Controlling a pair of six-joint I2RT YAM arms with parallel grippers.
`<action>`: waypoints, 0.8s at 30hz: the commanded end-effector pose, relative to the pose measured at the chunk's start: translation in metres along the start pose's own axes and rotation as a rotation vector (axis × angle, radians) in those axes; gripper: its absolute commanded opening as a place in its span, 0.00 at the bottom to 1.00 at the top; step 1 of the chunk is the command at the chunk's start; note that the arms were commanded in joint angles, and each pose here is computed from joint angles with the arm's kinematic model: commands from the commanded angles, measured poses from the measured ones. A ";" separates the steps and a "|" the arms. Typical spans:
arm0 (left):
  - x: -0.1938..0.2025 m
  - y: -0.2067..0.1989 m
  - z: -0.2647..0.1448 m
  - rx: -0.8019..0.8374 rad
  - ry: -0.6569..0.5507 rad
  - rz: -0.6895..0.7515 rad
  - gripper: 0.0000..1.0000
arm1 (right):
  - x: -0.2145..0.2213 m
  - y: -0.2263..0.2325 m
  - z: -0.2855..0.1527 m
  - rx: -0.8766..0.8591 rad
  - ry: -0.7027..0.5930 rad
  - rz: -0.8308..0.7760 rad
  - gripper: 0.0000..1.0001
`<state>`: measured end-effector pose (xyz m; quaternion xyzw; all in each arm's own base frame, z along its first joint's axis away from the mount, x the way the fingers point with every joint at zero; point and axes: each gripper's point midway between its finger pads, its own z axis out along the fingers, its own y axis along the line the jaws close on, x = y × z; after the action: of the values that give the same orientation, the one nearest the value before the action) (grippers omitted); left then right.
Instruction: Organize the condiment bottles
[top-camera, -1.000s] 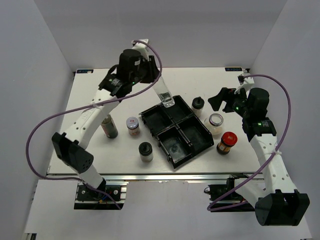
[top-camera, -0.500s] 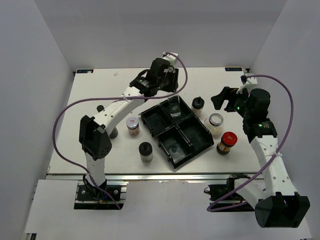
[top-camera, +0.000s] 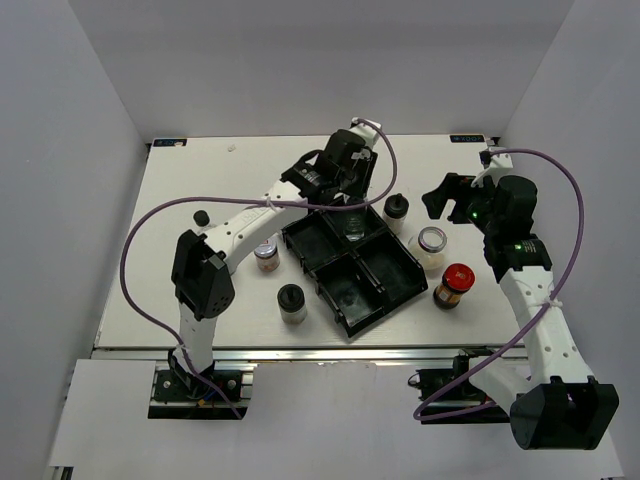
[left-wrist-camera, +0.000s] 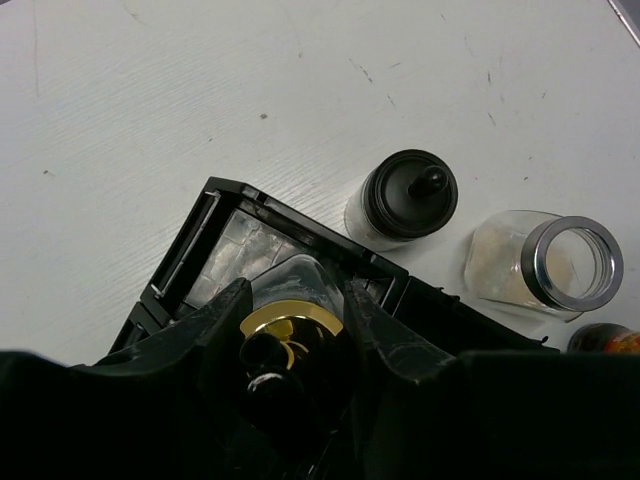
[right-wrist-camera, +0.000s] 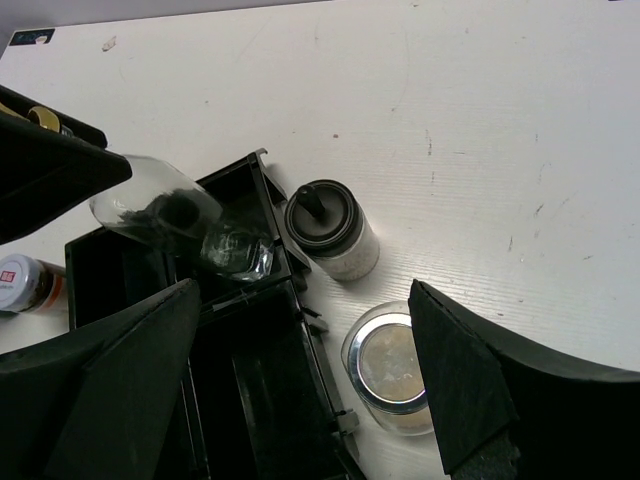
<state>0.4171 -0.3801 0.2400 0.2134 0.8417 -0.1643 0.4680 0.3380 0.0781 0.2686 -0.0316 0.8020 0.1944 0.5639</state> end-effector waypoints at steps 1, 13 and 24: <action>-0.040 -0.007 -0.019 -0.020 -0.122 -0.006 0.45 | -0.009 -0.002 0.000 0.008 -0.026 -0.022 0.89; -0.047 -0.005 -0.038 -0.025 -0.136 -0.046 0.98 | -0.012 0.000 -0.006 0.008 -0.041 -0.028 0.89; -0.086 0.008 -0.095 -0.069 -0.228 -0.107 0.98 | -0.013 0.011 -0.009 -0.050 -0.043 -0.033 0.89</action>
<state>0.4087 -0.3711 0.2802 0.1750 0.8310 -0.1611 0.5029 0.3349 0.0799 0.2728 -0.0359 0.7981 0.1989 0.5676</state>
